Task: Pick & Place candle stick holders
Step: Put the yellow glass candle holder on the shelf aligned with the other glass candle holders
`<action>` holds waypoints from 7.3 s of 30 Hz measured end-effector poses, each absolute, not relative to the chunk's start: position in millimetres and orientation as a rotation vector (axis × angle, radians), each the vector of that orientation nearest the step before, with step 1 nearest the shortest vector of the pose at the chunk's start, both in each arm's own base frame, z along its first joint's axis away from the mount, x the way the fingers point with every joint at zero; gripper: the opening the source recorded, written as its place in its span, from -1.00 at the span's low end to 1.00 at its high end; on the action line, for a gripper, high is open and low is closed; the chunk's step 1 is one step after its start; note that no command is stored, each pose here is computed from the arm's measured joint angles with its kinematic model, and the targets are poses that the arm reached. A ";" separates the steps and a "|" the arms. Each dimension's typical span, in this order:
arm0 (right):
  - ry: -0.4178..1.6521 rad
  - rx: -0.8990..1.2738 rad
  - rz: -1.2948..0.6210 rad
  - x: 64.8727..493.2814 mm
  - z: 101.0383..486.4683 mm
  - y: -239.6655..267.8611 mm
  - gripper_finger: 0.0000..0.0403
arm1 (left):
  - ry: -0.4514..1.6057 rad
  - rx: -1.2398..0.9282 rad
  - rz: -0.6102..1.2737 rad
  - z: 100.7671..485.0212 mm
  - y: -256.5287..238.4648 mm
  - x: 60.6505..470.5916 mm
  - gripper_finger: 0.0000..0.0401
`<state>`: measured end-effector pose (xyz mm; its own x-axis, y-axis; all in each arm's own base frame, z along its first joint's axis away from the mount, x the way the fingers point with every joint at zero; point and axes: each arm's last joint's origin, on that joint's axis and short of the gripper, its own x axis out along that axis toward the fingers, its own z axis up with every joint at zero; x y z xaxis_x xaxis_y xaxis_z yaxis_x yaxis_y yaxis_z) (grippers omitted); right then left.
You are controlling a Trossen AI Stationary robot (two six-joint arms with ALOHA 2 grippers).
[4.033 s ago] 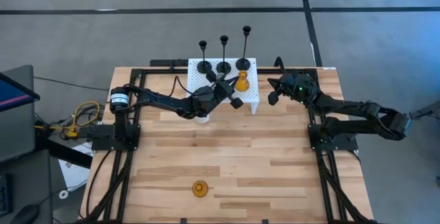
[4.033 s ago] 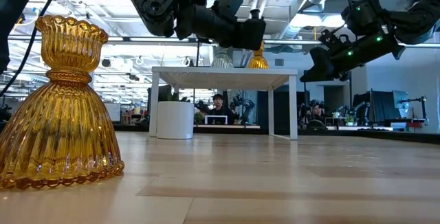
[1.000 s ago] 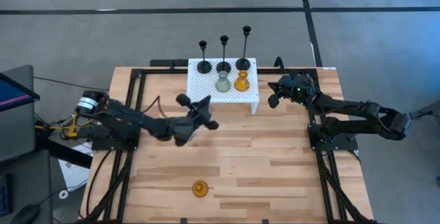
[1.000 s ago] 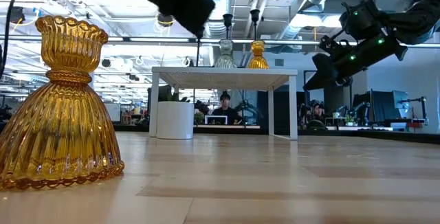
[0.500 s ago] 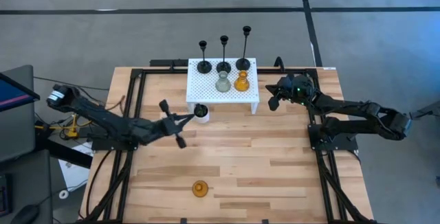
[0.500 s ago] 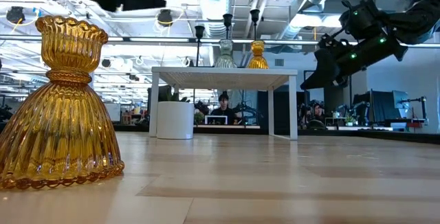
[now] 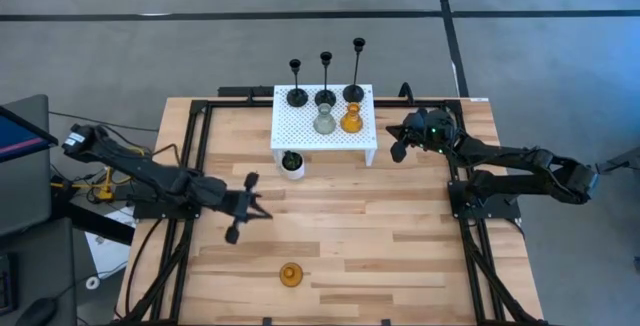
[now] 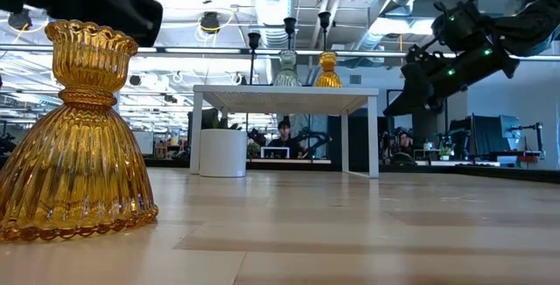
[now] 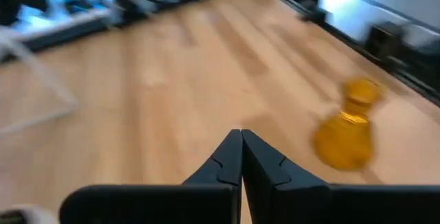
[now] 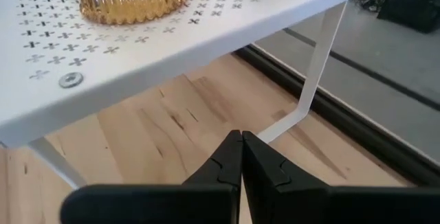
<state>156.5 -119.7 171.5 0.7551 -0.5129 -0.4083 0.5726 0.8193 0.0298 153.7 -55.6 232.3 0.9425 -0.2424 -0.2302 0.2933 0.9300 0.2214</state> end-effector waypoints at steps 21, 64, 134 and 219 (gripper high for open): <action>0.436 0.219 -0.607 154.8 166.7 -118.5 -1.00 | 0.090 0.170 -0.513 149.1 -57.6 138.5 -0.99; 0.465 0.230 -0.610 153.7 164.0 -117.9 -1.00 | 0.168 0.154 -0.431 133.3 -59.7 150.9 -0.02; 0.529 0.279 -0.616 150.7 157.8 -115.6 -1.00 | 0.119 0.149 -0.788 147.2 -127.9 265.0 0.35; 0.557 0.283 -0.614 149.5 155.6 -114.8 -1.00 | -0.116 0.201 0.561 307.3 20.7 208.9 -0.30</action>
<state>149.5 -114.8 155.6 0.6779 -0.4641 -0.5701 0.6120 0.7860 0.0879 208.9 20.7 307.3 0.8408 0.5159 0.1639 -0.5386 0.8277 0.1574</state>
